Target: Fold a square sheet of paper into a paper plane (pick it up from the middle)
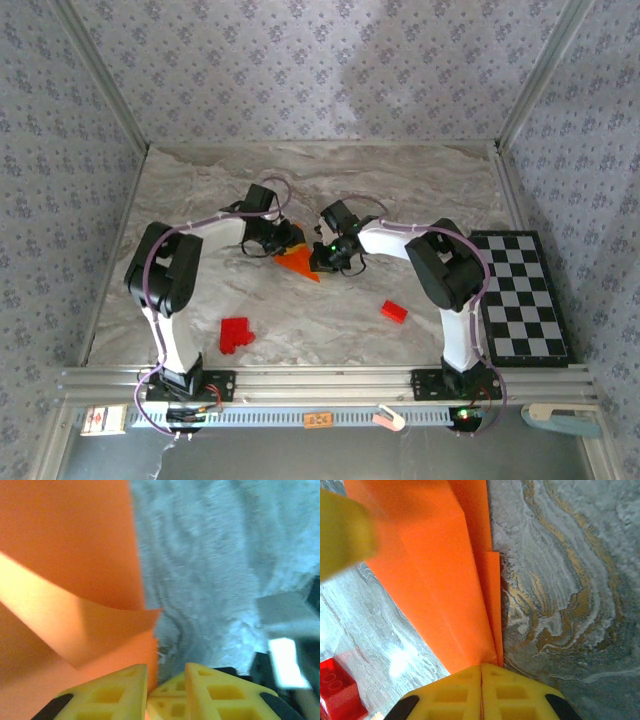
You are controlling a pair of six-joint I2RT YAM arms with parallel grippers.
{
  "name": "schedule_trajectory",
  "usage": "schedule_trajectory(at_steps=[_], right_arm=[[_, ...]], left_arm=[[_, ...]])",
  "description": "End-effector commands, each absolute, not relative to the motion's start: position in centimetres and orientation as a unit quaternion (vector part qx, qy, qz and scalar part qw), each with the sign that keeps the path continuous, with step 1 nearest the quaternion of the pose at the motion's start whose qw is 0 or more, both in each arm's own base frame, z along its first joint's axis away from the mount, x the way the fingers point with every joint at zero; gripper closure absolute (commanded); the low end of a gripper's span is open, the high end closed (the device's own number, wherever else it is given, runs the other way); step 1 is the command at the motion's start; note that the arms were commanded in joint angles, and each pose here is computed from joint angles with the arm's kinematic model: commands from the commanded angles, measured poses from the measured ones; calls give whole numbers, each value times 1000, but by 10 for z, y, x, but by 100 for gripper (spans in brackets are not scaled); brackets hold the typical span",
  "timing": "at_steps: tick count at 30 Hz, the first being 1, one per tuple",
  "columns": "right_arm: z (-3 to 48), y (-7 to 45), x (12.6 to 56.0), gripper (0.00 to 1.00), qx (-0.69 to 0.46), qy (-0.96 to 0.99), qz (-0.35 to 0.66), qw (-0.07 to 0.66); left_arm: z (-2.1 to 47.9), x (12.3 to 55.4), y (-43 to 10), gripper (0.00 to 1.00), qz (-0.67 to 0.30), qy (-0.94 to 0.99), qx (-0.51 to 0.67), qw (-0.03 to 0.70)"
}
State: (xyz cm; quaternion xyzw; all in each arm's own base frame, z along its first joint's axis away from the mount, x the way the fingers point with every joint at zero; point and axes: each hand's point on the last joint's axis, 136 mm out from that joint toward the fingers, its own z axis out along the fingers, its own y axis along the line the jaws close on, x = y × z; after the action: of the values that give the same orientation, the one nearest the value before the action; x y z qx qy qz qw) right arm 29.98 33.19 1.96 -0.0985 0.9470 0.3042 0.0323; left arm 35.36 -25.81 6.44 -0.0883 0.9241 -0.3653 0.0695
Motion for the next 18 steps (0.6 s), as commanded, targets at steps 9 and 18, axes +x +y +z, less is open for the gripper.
schedule_trajectory(at_steps=[9, 18], right_arm=[[-17, 287, 270, 91, -88, 973, 211, -32], [-18, 285, 269, 91, -90, 974, 203, -36]], left_arm=[[73, 362, -251, 75, -410, 900, -31, 145], [56, 369, -246, 77, -412, 898, -22, 152]])
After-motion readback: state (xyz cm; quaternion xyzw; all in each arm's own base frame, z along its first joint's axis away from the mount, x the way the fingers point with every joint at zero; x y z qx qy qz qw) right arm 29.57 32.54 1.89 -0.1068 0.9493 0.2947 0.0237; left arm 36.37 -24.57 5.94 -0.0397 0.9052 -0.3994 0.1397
